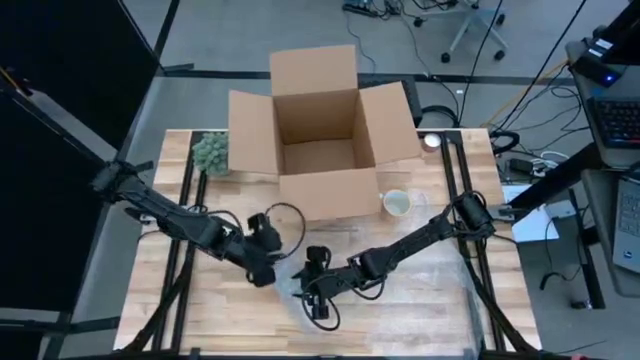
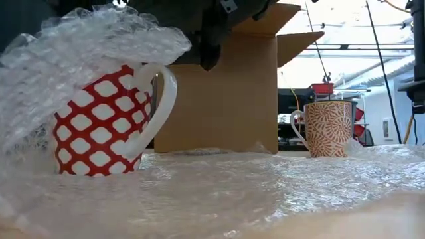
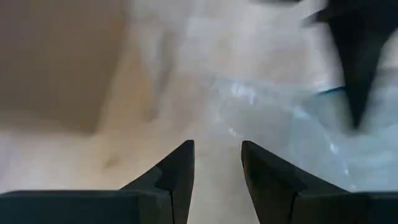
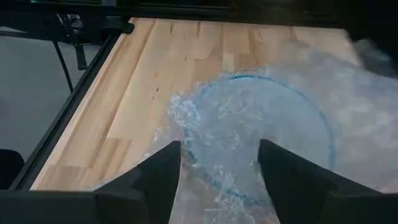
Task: Wrap mug
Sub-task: Wrap the red cup in the bubble wrap
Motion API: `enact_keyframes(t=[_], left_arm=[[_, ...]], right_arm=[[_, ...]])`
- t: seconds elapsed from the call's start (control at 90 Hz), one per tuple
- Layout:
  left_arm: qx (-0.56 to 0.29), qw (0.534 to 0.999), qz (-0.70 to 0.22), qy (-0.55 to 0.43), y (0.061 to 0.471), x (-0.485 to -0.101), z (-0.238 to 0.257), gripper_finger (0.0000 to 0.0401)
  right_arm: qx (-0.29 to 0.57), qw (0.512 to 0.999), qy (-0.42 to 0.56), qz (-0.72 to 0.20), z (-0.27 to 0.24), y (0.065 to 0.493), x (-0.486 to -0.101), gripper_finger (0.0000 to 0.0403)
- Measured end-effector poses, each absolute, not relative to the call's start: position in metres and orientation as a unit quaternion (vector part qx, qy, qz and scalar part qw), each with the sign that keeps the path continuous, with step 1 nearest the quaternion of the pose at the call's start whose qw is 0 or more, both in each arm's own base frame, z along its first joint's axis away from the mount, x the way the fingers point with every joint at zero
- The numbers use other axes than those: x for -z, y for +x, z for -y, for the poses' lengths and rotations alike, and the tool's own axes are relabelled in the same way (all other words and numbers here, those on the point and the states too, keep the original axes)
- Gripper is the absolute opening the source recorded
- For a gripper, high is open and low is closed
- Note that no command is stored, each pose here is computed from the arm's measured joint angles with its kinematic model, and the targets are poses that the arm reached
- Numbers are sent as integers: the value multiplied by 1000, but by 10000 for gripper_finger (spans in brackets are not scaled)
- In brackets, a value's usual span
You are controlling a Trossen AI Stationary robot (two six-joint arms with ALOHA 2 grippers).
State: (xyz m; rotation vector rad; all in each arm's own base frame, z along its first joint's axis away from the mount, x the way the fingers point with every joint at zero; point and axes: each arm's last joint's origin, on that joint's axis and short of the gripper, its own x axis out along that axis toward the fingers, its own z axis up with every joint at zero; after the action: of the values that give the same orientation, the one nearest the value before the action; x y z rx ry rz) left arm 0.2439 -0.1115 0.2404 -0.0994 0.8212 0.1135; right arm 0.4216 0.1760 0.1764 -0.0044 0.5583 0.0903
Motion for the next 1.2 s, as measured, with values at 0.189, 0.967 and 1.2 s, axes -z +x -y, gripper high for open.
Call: enact_keyframes(t=[0.189, 0.967, 1.2], left_arm=[[6, 927, -372, -58, 247, -243, 128, 122], [5, 897, -441, -33, 267, -184, 158, 122], [10, 899, -437, -30, 267, -185, 158, 122]], right_arm=[[-45, 960, -2, -275, -176, 422, -176, 199], [-51, 961, -12, -271, -176, 420, -181, 199], [-53, 961, -10, -271, -176, 419, -184, 201]])
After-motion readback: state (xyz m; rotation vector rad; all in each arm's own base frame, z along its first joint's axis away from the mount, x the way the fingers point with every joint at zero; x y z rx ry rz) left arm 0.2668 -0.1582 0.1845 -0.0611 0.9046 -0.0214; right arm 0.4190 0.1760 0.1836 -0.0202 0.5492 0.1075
